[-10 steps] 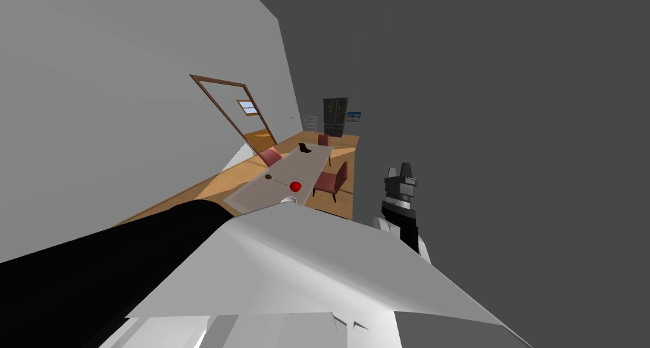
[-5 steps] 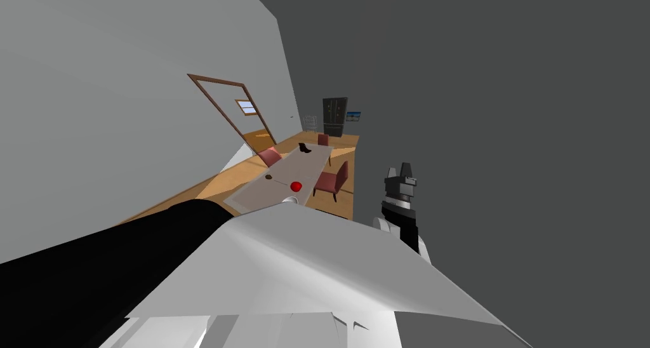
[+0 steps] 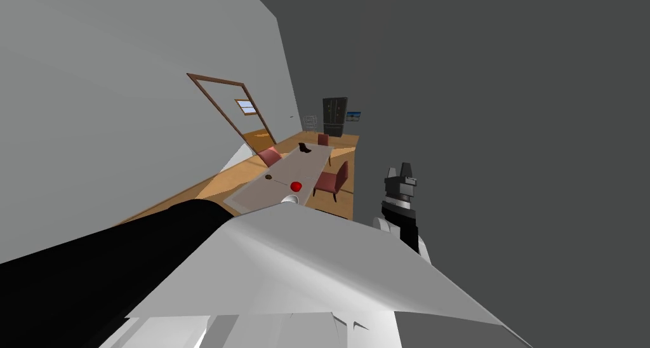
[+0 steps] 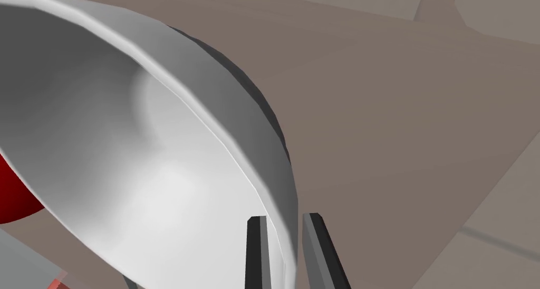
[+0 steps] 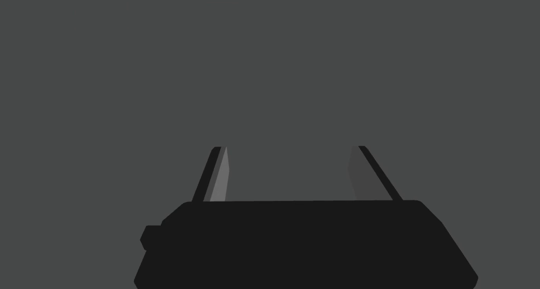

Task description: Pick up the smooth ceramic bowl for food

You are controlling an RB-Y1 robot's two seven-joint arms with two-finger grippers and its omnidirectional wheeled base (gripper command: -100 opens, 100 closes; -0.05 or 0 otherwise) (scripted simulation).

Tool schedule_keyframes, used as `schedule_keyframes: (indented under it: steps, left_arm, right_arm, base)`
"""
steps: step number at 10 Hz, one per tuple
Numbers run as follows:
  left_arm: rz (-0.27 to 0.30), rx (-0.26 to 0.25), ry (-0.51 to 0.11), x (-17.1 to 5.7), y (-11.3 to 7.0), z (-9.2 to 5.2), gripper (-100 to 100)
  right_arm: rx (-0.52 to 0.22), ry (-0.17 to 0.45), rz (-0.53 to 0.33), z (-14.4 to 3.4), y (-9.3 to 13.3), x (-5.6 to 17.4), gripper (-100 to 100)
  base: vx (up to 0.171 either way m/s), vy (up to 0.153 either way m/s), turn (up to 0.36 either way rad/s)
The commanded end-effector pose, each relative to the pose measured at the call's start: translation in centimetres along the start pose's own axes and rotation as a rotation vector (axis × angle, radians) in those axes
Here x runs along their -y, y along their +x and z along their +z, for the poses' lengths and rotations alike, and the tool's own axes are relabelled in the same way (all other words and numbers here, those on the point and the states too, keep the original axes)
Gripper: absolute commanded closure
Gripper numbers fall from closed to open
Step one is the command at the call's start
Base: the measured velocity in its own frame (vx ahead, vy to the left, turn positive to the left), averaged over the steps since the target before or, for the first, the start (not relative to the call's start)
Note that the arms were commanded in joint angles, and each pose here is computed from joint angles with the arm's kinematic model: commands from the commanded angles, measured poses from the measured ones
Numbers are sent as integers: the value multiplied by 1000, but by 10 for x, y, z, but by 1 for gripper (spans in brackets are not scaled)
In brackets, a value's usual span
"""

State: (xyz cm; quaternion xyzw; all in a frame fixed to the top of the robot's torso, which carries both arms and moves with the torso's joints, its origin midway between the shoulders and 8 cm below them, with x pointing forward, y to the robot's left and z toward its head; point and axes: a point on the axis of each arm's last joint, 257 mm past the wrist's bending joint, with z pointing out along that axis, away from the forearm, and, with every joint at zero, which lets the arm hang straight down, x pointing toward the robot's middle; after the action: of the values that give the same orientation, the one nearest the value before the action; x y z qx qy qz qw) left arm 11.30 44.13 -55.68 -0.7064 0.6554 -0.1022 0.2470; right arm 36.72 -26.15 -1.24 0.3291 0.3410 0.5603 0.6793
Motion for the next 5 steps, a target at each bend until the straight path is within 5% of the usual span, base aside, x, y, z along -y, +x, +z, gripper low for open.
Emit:
schedule_keyframes:
  steps: [1, 4, 5]
  left_arm:
    - [3, -1, 2, -1, -6, -9, 100]
    - [5, -2, 2, -2, -10, -14, 100]
    - [6, -3, 1, -2, -10, -15, 0]
  right_arm:
    - [0, 0, 0, 0, 0, 0, 0]
    - [0, 0, 0, 0, 0, 0, 0]
    - [0, 0, 0, 0, 0, 0, 0]
  base:
    - [12, -23, 36]
    - [16, -36, 26]
    - [0, 0, 0]
